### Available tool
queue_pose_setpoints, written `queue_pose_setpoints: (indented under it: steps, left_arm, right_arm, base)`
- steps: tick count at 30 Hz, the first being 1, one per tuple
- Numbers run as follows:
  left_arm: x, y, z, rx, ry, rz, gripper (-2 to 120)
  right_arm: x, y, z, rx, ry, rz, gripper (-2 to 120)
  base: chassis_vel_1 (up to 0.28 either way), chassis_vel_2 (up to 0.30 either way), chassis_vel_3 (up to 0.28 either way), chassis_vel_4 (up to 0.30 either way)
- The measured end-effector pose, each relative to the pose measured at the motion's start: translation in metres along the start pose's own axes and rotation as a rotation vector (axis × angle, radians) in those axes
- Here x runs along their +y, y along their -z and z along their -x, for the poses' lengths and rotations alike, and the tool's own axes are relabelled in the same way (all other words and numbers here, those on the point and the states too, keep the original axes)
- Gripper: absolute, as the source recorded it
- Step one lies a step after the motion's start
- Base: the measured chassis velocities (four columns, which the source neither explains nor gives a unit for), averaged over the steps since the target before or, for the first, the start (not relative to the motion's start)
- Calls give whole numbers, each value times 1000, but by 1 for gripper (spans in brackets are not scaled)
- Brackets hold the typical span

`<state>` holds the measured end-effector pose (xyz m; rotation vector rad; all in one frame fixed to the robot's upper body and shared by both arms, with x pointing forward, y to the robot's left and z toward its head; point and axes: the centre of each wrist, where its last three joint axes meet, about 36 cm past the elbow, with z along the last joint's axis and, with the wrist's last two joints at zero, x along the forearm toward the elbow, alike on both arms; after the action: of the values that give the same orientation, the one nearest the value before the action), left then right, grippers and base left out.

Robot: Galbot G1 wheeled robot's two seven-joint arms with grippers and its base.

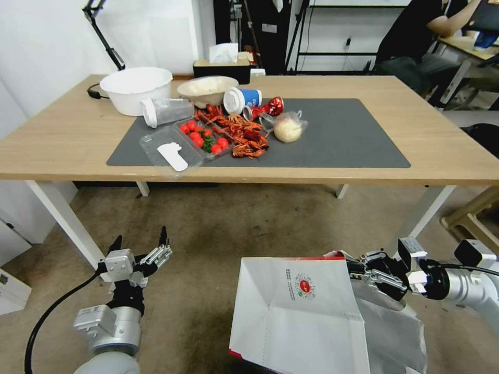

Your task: Pick up the food delivery bag from the floor and place it on the table.

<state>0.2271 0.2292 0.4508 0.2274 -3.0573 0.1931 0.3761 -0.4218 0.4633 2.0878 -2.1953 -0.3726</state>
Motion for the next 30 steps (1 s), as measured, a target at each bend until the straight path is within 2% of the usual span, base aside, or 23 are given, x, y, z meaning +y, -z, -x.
queue_pose_setpoints:
  steps: [30]
  left_arm:
    - [0, 4, -1, -8, 1, -1, 100]
  right_arm:
    - [4, 0, 4, -5, 11, -3, 0]
  base:
    - [0, 0, 0, 0]
